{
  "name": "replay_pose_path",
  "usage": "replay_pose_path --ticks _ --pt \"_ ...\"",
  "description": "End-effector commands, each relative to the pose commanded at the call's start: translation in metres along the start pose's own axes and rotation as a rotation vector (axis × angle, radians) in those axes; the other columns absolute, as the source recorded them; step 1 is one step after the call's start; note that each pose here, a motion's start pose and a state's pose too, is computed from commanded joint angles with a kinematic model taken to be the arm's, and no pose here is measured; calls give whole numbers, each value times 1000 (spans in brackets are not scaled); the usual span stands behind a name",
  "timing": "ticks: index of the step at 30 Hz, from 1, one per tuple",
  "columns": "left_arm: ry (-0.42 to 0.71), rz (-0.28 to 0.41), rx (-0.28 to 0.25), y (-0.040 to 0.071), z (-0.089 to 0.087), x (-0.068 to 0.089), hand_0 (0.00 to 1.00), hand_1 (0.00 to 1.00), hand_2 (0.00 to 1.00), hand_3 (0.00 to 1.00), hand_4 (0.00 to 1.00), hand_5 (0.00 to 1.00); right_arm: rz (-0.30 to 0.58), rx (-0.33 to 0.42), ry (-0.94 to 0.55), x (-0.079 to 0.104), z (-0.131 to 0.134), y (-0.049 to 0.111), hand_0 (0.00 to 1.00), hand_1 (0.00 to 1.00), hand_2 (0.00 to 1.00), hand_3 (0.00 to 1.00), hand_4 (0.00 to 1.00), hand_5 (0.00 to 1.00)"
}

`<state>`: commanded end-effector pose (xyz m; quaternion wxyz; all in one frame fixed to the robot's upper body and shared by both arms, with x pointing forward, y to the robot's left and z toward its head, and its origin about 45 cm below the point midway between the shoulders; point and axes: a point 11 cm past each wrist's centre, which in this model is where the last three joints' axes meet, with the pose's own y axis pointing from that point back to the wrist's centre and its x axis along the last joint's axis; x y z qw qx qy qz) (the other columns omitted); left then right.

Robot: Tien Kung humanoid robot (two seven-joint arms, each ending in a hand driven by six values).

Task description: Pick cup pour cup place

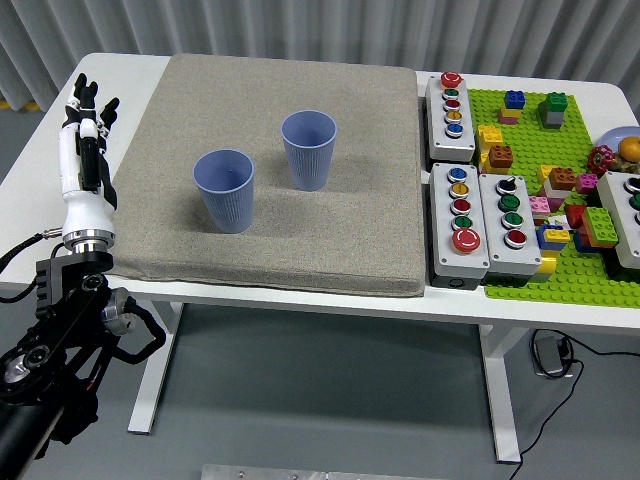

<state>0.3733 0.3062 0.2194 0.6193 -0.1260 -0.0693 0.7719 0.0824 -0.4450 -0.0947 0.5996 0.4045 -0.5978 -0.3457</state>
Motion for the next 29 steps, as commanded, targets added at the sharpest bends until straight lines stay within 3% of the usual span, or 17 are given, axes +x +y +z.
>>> replay_pose_path --ticks 29 --pt "-13 23 -34 0 12 12 873 849 990 998 732 998 0 35 -2 5 -15 1 693 659 602 596 2 232"
